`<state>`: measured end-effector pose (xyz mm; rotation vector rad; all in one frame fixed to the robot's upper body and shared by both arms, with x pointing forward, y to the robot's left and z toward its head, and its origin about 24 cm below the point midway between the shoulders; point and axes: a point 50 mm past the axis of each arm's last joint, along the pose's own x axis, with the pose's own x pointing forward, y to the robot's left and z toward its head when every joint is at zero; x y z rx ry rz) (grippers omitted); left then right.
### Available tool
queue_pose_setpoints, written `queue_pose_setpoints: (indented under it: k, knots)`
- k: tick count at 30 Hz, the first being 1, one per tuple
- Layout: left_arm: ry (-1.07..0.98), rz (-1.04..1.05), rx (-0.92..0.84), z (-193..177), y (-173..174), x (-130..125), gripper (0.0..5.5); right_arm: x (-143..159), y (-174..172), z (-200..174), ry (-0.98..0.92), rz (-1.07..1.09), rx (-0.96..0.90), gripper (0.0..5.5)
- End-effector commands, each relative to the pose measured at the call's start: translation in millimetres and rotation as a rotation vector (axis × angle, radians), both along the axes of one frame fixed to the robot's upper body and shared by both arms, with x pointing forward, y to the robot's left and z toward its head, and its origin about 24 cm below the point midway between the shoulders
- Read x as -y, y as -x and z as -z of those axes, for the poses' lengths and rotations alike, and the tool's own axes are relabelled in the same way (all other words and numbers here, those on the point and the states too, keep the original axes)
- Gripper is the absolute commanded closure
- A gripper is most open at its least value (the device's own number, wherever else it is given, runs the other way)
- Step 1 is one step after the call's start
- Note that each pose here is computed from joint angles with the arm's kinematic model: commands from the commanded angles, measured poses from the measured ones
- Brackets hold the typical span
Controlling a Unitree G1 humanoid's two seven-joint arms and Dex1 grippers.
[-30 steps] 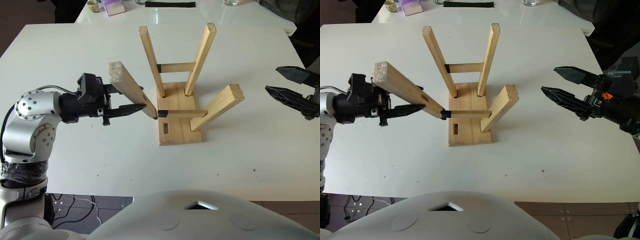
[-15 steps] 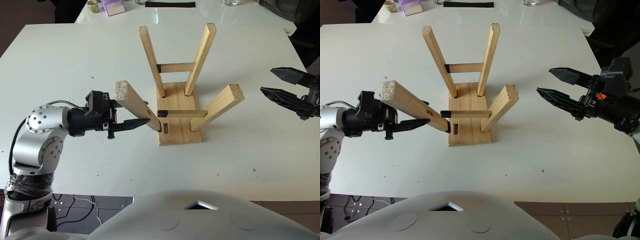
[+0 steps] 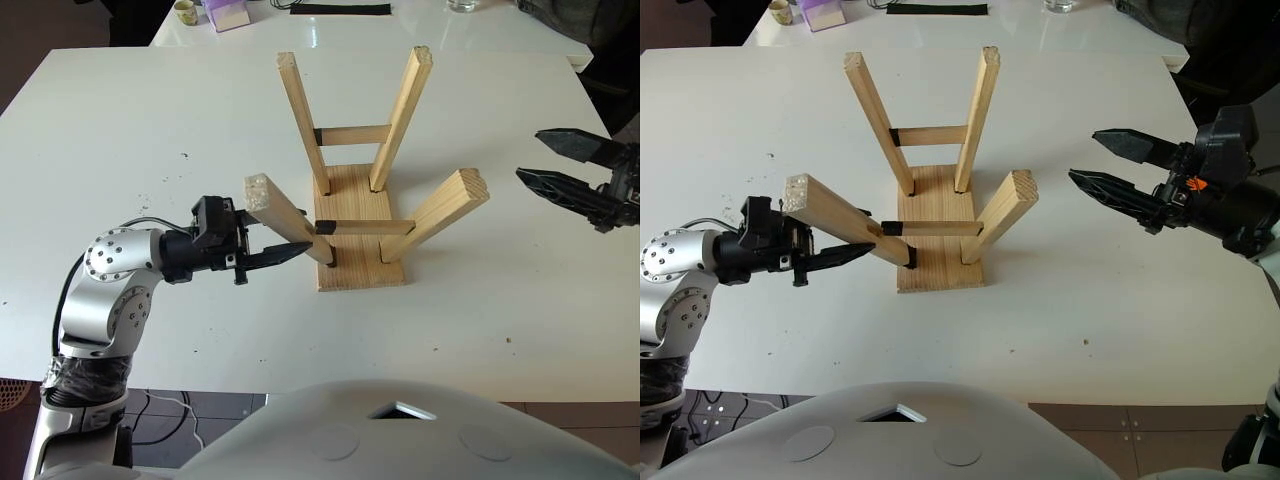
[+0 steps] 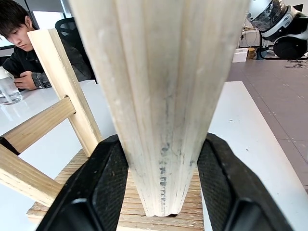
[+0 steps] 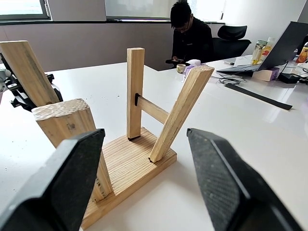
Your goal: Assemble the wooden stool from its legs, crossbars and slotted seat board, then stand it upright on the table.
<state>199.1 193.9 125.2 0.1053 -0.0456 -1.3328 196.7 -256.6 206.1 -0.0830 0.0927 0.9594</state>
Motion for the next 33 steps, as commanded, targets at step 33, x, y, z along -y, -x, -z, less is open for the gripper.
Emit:
queue_pose_setpoints:
  k: [33]
  knots:
    - [-0.325,0.171,-0.079,1,-38,-17,3.45,-12,0,1,0.023,-0.032,0.049,2.35]
